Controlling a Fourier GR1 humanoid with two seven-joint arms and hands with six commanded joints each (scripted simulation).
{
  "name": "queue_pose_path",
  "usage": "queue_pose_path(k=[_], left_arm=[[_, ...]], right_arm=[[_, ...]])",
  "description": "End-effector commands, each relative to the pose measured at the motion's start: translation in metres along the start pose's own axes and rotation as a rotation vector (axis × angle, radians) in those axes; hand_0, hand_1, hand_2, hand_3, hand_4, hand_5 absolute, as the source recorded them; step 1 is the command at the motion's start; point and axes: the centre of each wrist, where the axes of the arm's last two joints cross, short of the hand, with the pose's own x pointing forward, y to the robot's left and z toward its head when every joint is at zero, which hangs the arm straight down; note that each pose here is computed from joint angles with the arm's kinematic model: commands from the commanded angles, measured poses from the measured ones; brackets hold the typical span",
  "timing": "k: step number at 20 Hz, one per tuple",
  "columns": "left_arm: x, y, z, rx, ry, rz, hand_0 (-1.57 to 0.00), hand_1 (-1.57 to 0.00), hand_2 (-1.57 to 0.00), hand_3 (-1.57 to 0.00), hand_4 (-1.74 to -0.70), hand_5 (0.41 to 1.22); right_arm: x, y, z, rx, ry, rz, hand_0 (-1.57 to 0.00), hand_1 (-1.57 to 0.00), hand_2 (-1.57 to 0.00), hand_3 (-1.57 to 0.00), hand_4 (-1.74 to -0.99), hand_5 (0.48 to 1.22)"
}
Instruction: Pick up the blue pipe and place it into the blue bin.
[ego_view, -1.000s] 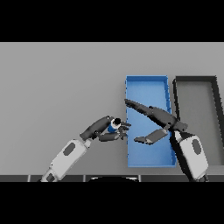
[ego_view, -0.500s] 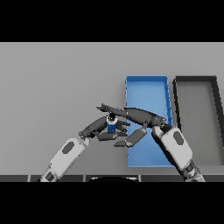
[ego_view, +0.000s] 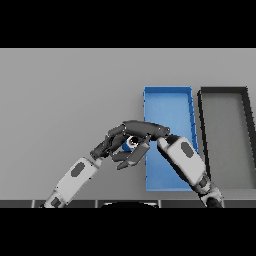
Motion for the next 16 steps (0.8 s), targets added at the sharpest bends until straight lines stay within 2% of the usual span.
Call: queue_pose_path(k=[1,2,3,4,6,8,10,13,14,15,16], left_arm=[[0.001,-0.003,0.001,-0.002,-0.023,0.002,-1.57,-1.54,-1.57,-1.21,-1.67,1.221],[-0.001,-0.002,0.003,0.008,-0.031,0.024,-1.57,-1.55,-1.57,-1.28,-1.68,1.221],[-0.001,-0.004,0.000,0.009,-0.042,0.049,-1.57,-1.55,-1.57,-1.34,-1.69,1.221],[-0.002,-0.006,-0.002,0.014,-0.057,0.077,-1.57,-1.56,-1.57,-1.39,-1.70,1.221],[-0.005,-0.008,-0.004,0.009,-0.067,0.101,-1.57,-1.56,-1.57,-1.45,-1.72,1.221],[-0.003,-0.005,-0.005,0.007,-0.059,0.089,-1.57,-1.57,-1.57,-1.50,-1.72,1.221],[-0.006,-0.003,-0.003,0.006,-0.058,0.079,-1.57,-1.57,-1.57,-1.52,-1.73,1.221],[-0.002,0.002,-0.002,0.009,-0.063,0.079,-1.57,-1.57,-1.57,-1.55,-1.73,1.221],[-0.001,0.002,0.001,-0.001,-0.073,0.079,-1.57,-1.57,-1.57,-1.44,-1.72,1.221],[-0.002,0.001,0.001,0.005,-0.073,0.063,-1.57,-1.51,-1.46,-1.47,-1.66,1.221],[-0.002,0.001,0.002,0.001,-0.066,0.024,-1.31,-1.24,-1.19,-1.20,-1.54,1.221]], right_arm=[[0.002,-0.001,-0.001,0.007,-0.014,-0.010,-0.87,-0.88,-0.88,-0.77,-1.486,0.516],[0.002,-0.001,-0.005,0.004,-0.012,-0.026,-1.01,-1.02,-1.02,-0.88,-1.527,0.570],[0.001,0.000,-0.006,0.005,-0.026,-0.049,-1.12,-1.13,-1.13,-1.02,-1.498,0.638],[-0.001,0.000,-0.008,0.005,-0.045,-0.065,-1.21,-1.22,-1.22,-1.13,-1.474,0.755],[-0.004,0.003,-0.008,0.009,-0.063,-0.059,-1.34,-1.34,-1.34,-1.29,-1.445,0.923],[-0.002,0.003,-0.007,0.027,-0.080,0.002,-1.42,-1.43,-1.43,-1.39,-1.435,1.030],[-0.004,0.005,-0.008,0.034,-0.087,0.011,-1.48,-1.48,-1.48,-1.45,-1.445,1.099],[-0.002,0.004,-0.007,0.040,-0.104,-0.032,-1.52,-1.52,-1.52,-1.51,-1.470,1.158],[-0.002,0.008,-0.010,0.039,-0.124,-0.039,-1.53,-1.53,-1.53,-1.52,-1.475,1.171],[-0.002,0.006,-0.006,0.026,-0.117,-0.038,-1.54,-1.54,-1.54,-1.53,-1.478,1.181],[-0.003,0.010,-0.007,0.022,-0.122,-0.040,-1.55,-1.55,-1.55,-1.54,-1.481,1.189]])
